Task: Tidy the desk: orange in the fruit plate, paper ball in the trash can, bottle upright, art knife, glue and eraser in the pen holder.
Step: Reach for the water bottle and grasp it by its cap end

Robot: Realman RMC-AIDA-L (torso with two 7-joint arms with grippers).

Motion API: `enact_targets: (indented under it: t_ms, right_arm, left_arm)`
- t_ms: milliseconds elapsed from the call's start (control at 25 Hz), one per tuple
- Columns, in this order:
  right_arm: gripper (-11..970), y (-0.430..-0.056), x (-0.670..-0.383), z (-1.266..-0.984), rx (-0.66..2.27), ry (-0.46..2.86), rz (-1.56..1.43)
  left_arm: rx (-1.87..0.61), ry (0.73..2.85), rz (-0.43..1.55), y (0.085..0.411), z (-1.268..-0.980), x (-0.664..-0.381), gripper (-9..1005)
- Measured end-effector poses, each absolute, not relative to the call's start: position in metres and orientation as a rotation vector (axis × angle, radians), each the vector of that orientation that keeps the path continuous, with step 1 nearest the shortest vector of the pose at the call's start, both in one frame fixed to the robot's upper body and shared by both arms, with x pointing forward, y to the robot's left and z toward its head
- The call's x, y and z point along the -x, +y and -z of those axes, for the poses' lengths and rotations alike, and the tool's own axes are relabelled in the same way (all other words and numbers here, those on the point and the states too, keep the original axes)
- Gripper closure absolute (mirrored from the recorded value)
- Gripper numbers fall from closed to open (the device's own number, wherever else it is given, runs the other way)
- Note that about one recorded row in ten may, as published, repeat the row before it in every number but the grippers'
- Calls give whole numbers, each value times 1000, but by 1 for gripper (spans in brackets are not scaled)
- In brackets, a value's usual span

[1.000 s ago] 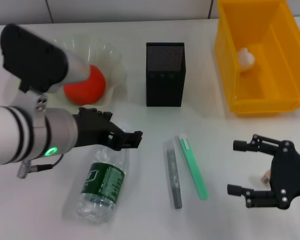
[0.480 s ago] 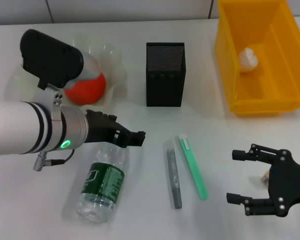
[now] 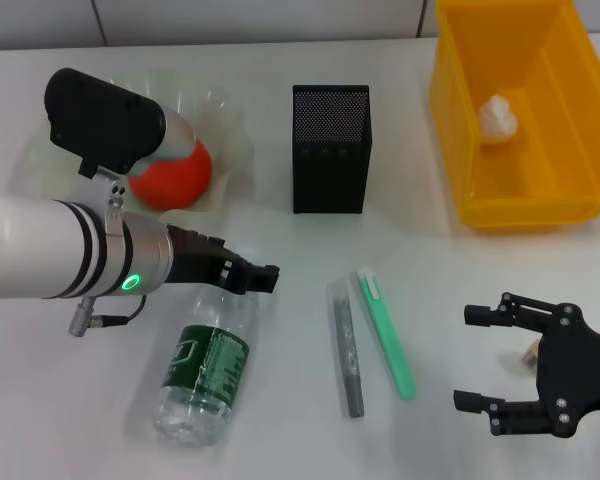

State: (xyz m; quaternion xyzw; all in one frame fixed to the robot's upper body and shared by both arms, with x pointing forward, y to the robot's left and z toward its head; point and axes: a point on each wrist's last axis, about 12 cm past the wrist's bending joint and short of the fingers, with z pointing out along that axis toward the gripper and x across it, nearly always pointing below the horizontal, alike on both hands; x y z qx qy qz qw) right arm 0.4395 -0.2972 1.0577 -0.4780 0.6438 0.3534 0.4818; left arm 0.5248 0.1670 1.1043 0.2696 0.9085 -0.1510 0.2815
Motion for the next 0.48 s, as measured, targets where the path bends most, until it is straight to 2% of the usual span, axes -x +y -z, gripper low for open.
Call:
enact_targets:
  t_ms: [360, 480]
  right_arm:
    - [112, -298, -440, -1057, 1158, 1579, -858]
    - [113, -298, -440, -1057, 1157, 1581, -858]
  left_arm:
    - [-767, 2465, 399, 163, -1100, -531, 202]
    - [-785, 2461, 386, 163, -1101, -531, 246]
